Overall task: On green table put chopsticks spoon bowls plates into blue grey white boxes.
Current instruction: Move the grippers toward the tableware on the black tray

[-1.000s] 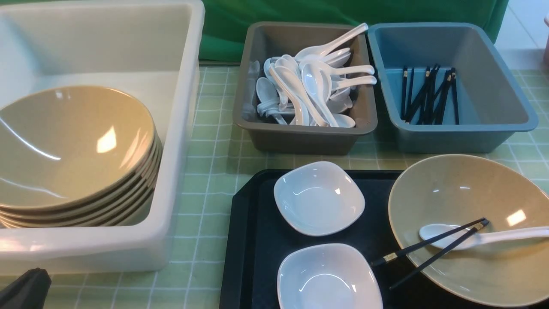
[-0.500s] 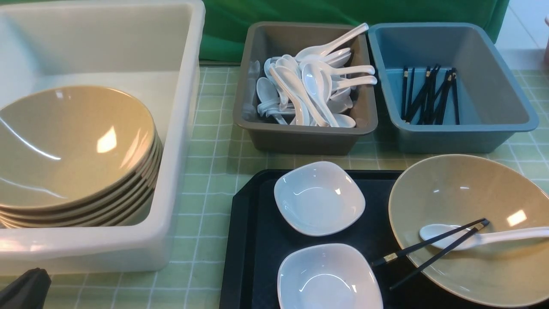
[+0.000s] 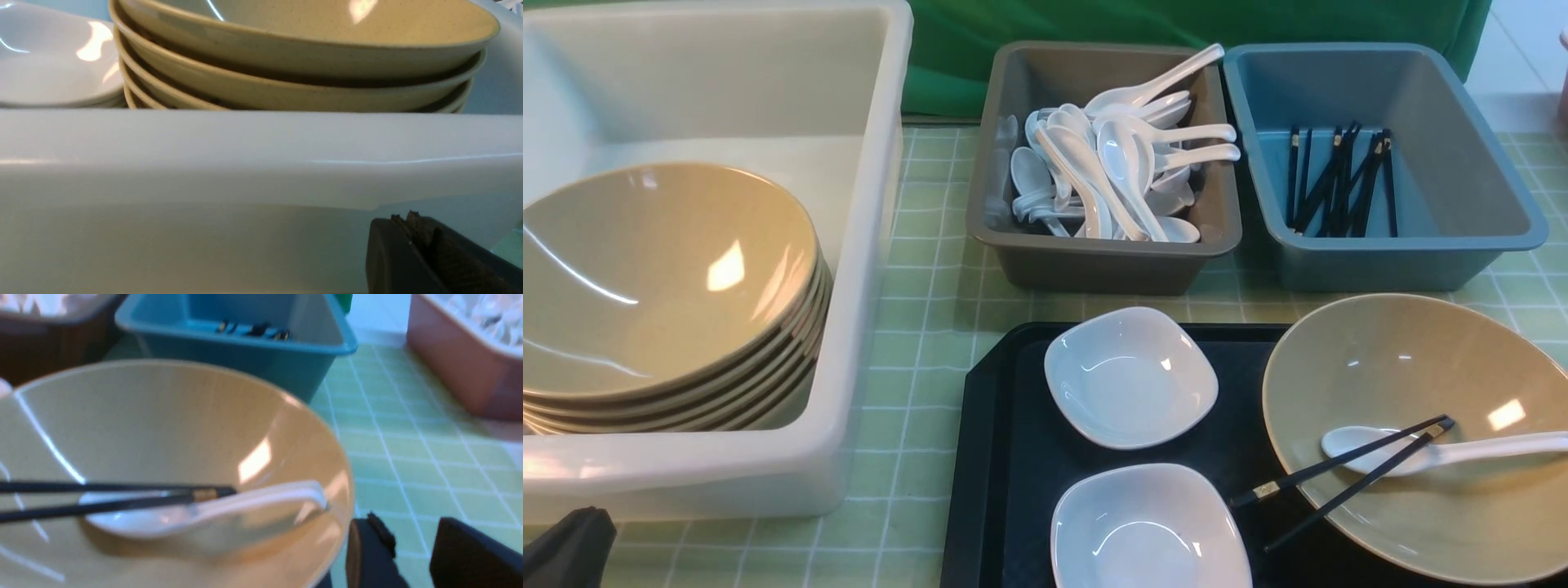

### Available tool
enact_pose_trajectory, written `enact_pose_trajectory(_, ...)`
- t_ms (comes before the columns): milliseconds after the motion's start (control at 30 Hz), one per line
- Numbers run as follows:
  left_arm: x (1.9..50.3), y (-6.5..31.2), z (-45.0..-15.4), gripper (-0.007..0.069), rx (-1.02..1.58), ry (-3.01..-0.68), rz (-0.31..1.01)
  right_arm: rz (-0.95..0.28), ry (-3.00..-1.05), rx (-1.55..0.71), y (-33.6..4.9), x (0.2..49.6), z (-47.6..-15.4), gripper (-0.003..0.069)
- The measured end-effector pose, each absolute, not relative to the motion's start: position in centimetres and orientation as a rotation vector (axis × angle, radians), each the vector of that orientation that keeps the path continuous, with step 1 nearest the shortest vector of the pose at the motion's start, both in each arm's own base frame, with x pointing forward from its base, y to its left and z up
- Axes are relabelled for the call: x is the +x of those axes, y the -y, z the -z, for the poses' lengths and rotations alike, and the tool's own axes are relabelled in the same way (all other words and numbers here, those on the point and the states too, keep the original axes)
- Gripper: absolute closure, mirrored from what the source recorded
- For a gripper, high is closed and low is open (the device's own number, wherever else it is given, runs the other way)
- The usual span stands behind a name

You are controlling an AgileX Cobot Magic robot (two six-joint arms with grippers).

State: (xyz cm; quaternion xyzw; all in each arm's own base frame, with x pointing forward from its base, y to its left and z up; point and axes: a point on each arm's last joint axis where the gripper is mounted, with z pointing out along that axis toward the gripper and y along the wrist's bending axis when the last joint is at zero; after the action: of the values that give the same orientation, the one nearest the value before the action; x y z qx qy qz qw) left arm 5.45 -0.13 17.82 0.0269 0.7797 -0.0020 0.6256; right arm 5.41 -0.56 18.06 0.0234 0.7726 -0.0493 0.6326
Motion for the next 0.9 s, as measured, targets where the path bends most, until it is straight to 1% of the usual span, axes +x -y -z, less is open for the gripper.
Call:
enact_pose_trajectory(200,5.6,0.3,-19.4,0.0627,0.068,-1.61,0.015,0.101,-1.699,0.072,0.6,5.5,-18.6,0.0423)
enact_pose_trajectory(267,5.7,0.3,-19.6,0.0627,0.068,-1.589,0.016,0.092,-1.674,0.083,0.6,5.5,-18.9,0.0423)
enact_pose_trajectory(367,5.7,0.3,-19.7,0.0627,0.068,-1.577,0.017,0.053,-1.609,0.126,0.6,5.6,-19.4,0.0423)
enact_pose_trajectory(433,5.7,0.3,-20.0,0.0627,0.061,-1.547,0.027,-0.013,-1.528,0.188,0.6,5.6,-20.1,0.0423)
enact_pose_trajectory(500,5.6,0.3,-20.8,0.0627,0.009,-1.467,0.09,-0.082,-1.434,0.241,0.7,5.5,-20.8,0.0423)
enact_pose_trajectory(567,5.5,0.3,-21.7,0.0627,-0.052,-1.366,0.165,-0.112,-1.358,0.255,0.7,5.4,-21.5,0.0423)
enact_pose_trajectory(600,5.4,0.3,-21.9,0.0627,-0.055,-1.34,0.171,-0.119,-1.34,0.258,0.7,5.4,-21.7,0.0423)
enact_pose_trajectory(633,5.2,0.3,-22.7,0.0627,-0.094,-1.242,0.225,-0.145,-1.277,0.267,0.7,5.3,-22.2,0.0423)
enact_pose_trajectory(700,4.7,0.1,-23.8,0.0627,-0.122,-1.116,0.27,-0.177,-1.252,0.285,0.6,5.2,-22.6,0.0423)
enact_pose_trajectory(767,4.5,0.1,-24.3,0.0627,-0.134,-1.073,0.288,-0.202,-1.24,0.3,0.6,4.9,-23.7,0.0423)
enact_pose_trajectory(867,3.9,0.1,-27.9,0.0627,-0.141,-1.041,0.311,-0.234,-1.223,0.316,0.5,4.4,-28.9,0.0423)
enact_pose_trajectory(900,4.0,0.1,-28.1,0.0627,-0.142,-1.045,0.312,-0.237,-1.218,0.316,0.5,4.3,-29.7,0.0423)
